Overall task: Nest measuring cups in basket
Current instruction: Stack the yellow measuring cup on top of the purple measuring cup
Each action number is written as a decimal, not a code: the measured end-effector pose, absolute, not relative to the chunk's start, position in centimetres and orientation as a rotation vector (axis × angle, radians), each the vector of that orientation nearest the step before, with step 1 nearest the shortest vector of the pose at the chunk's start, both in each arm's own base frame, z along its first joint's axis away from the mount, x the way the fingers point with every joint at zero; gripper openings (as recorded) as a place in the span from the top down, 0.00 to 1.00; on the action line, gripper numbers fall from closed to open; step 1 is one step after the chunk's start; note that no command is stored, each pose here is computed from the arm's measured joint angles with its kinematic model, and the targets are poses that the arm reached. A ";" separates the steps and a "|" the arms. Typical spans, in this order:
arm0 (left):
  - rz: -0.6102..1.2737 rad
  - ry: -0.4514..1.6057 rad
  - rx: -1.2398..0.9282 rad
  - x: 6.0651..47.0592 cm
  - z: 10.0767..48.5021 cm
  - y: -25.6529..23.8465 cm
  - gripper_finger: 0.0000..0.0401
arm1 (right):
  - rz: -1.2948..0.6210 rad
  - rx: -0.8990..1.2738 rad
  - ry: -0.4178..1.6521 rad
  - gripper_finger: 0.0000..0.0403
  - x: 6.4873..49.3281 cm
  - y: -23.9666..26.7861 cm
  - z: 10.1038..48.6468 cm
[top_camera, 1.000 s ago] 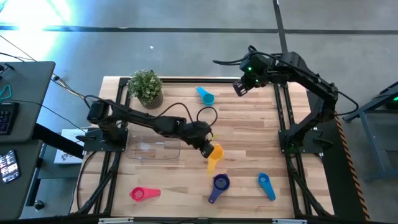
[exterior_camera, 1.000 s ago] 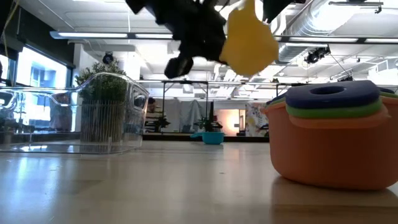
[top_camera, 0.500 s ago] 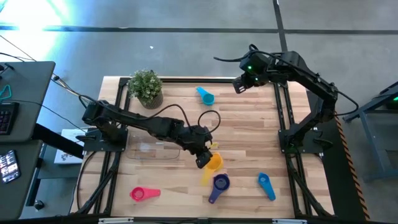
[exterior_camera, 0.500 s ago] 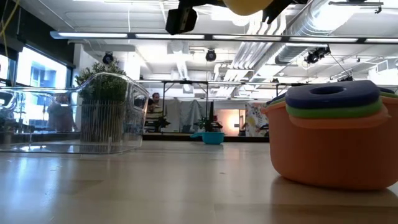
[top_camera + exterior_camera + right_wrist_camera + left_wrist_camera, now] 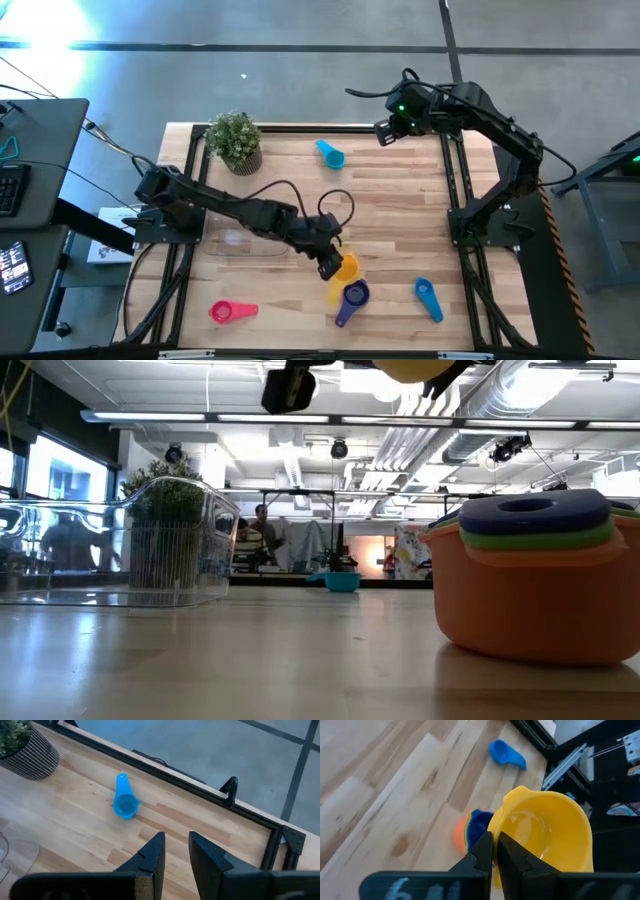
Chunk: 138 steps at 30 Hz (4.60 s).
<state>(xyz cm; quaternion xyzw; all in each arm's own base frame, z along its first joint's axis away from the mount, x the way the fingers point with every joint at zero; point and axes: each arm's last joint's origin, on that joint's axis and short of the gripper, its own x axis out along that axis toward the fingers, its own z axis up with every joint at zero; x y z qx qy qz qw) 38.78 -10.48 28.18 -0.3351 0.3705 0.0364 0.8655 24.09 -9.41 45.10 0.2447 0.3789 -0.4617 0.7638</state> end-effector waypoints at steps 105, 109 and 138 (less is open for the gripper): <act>-0.021 0.877 -0.752 42.2 21.8 -11.9 0.81 | -0.969 0.614 0.850 0.81 23.9 -9.5 44.9; -0.036 0.833 -0.697 41.2 24.3 -11.4 0.81 | -0.917 0.630 0.868 0.81 24.1 -9.0 44.9; 0.187 0.635 -0.393 27.7 38.8 -6.6 0.81 | -0.577 0.686 0.902 0.81 25.4 10.8 43.6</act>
